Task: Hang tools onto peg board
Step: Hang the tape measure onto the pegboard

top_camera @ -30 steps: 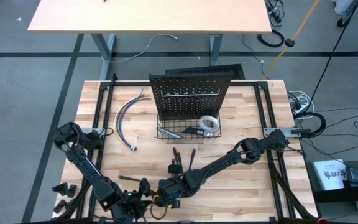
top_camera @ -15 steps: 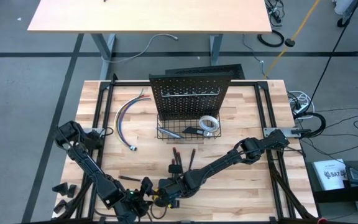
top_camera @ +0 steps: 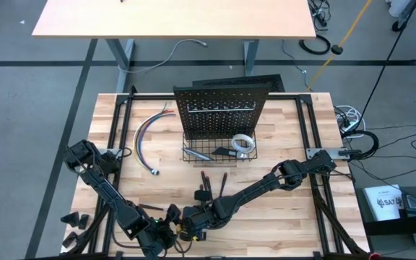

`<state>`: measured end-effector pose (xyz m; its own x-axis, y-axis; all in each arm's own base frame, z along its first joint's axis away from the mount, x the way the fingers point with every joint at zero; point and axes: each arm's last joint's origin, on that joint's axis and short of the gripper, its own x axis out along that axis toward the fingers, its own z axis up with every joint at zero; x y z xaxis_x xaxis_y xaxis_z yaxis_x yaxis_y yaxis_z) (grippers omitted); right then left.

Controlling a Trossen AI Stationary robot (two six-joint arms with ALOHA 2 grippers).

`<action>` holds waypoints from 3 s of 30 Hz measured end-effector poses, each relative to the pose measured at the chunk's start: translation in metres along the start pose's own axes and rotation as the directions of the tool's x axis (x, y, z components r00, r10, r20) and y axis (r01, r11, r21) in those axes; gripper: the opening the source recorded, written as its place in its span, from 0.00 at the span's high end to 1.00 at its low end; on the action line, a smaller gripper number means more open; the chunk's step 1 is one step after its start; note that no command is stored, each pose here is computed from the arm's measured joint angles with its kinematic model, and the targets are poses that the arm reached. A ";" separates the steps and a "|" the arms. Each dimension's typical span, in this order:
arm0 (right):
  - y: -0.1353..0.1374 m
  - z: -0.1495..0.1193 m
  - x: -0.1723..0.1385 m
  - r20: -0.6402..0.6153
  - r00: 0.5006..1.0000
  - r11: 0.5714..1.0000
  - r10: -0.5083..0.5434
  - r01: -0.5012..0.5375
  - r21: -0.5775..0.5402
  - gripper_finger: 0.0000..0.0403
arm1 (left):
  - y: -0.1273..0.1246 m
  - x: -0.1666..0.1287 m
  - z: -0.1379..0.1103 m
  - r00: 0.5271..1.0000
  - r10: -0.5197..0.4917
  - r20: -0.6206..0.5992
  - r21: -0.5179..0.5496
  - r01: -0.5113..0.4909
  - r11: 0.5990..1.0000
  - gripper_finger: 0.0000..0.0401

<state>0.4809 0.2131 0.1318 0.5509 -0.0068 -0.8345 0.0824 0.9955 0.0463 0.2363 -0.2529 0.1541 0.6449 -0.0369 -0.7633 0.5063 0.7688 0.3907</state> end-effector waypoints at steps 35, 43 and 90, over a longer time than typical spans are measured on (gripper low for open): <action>-0.009 -0.002 -0.001 -0.054 0.997 0.983 -0.053 0.062 0.171 1.00 | -0.006 0.004 -0.003 0.978 0.206 -0.006 0.079 -0.205 0.976 0.27; -0.009 -0.002 -0.001 -0.050 0.997 0.981 -0.051 0.060 0.183 1.00 | -0.018 0.018 -0.012 0.974 0.224 -0.040 0.073 -0.221 0.973 0.27; 0.023 0.008 -0.059 0.191 0.961 0.979 -0.201 0.201 0.018 1.00 | -0.054 0.020 -0.023 0.924 0.382 0.012 0.440 -0.348 0.828 0.27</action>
<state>0.4571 0.2356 0.1868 0.6716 -0.2244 -0.7061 0.2066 0.9720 -0.1123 0.2084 -0.2805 0.1054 0.7964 0.2520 -0.5497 0.4464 0.3683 0.8155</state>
